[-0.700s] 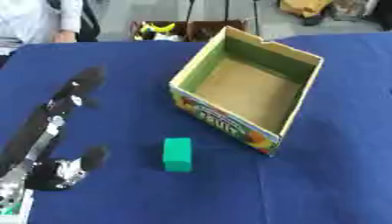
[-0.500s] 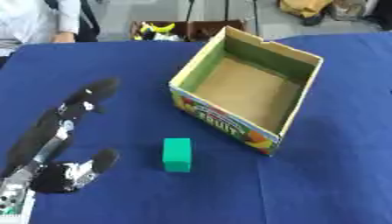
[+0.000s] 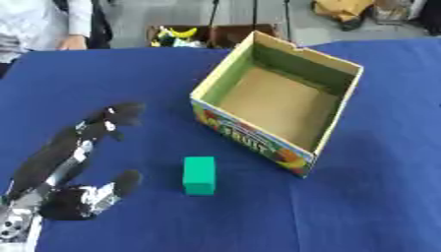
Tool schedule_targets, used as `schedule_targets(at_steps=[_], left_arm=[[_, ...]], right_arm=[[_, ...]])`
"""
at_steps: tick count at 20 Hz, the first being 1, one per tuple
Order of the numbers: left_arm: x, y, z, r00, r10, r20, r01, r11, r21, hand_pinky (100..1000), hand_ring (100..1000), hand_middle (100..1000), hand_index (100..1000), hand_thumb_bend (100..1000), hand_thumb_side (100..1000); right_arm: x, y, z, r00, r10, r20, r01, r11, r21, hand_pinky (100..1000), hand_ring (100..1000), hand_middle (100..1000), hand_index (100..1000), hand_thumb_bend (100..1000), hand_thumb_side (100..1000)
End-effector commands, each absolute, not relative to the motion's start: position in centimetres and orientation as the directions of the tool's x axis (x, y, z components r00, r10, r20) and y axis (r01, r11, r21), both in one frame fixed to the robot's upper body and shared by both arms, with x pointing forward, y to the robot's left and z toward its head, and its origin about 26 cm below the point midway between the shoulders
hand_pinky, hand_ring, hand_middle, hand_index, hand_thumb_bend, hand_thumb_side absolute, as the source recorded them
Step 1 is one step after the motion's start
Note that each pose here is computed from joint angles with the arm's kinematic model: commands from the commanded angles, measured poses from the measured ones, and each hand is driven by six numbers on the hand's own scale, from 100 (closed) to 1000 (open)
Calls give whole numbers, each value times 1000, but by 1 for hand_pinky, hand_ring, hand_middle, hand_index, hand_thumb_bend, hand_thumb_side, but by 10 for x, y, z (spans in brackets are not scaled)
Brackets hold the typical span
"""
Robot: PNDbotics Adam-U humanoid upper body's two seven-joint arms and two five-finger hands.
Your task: Pick up objects on the table and place them in the box.
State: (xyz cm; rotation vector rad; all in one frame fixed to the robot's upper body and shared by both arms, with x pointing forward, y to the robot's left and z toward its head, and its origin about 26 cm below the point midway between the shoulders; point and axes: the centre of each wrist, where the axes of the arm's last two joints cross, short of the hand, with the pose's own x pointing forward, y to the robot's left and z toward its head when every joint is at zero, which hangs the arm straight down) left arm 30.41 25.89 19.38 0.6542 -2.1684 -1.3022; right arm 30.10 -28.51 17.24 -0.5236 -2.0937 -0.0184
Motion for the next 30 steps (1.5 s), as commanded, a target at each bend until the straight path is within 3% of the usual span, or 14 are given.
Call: schedule_targets(at_steps=[1, 5, 7, 13, 17, 26, 30], left_arm=[[302, 261, 208, -709, -697, 108, -171, 319, 932, 642, 813, 914, 1000, 499, 1000], [305, 252, 221, -675, -735, 64, -174, 242, 954, 666, 831, 931, 1000, 504, 1000], [305, 246, 226, -677, -734, 50, -153, 206, 967, 678, 838, 941, 1000, 559, 1000], [307, 235, 243, -665, -745, 51, -54, 116, 992, 693, 840, 936, 1000, 558, 1000], [307, 224, 254, -666, -745, 30, -3, 43, 999, 725, 852, 938, 1000, 611, 950], [312, 217, 268, -681, -732, -12, 95, -106, 990, 749, 856, 941, 1000, 632, 923], [314, 219, 275, -662, -748, -38, 67, -110, 992, 774, 882, 959, 965, 658, 989]], right_arm=[[299, -287, 178, -477, 378, 794, 375, 904, -206, 827, 866, 651, 823, 100, 722], [299, -287, 176, -472, 380, 796, 371, 904, -212, 827, 866, 651, 824, 100, 722], [299, -287, 176, -469, 381, 797, 369, 904, -215, 828, 866, 651, 824, 100, 722], [299, -288, 174, -462, 384, 799, 363, 904, -225, 828, 867, 651, 824, 100, 721], [298, -288, 173, -460, 384, 800, 358, 905, -229, 828, 867, 651, 824, 100, 721], [297, -290, 168, -443, 395, 805, 351, 902, -250, 829, 868, 651, 825, 100, 718], [297, -290, 167, -441, 397, 805, 348, 902, -255, 829, 868, 651, 825, 100, 721]])
